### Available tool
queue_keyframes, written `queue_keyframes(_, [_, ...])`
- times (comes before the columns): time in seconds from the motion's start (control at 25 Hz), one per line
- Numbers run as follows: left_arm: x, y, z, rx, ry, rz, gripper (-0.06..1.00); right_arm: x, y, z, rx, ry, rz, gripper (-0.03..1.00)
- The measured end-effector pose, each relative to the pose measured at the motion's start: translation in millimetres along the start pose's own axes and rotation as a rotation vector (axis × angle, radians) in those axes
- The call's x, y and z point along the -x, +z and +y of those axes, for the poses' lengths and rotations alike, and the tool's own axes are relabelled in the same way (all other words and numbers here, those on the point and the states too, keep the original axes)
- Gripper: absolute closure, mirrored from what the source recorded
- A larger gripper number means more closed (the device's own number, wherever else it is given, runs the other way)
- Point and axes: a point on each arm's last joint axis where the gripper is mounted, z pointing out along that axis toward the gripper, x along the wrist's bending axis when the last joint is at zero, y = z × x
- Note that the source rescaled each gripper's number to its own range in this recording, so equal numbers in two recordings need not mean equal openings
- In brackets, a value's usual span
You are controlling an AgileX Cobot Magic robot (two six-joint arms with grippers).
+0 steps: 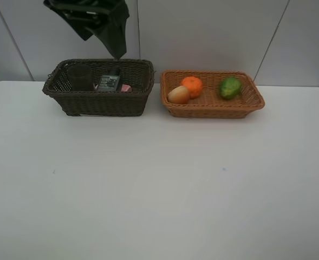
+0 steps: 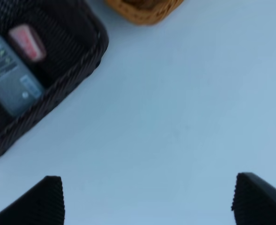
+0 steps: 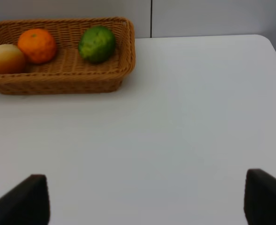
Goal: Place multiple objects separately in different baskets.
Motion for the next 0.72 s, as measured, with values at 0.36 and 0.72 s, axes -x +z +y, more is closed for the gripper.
queue_keyframes(0.36, [-39.4, -23.5, -114.6, 0.000, -0.231, 0.065, 0.01, 0.0, 0.0, 0.0, 0.000, 0.000, 0.000, 0.18])
queue_keyframes(0.72, [-26.8, -46.6, -214.7, 0.113, -0.465, 0.062, 0.01, 0.0, 0.0, 0.0, 0.000, 0.000, 0.000, 0.18])
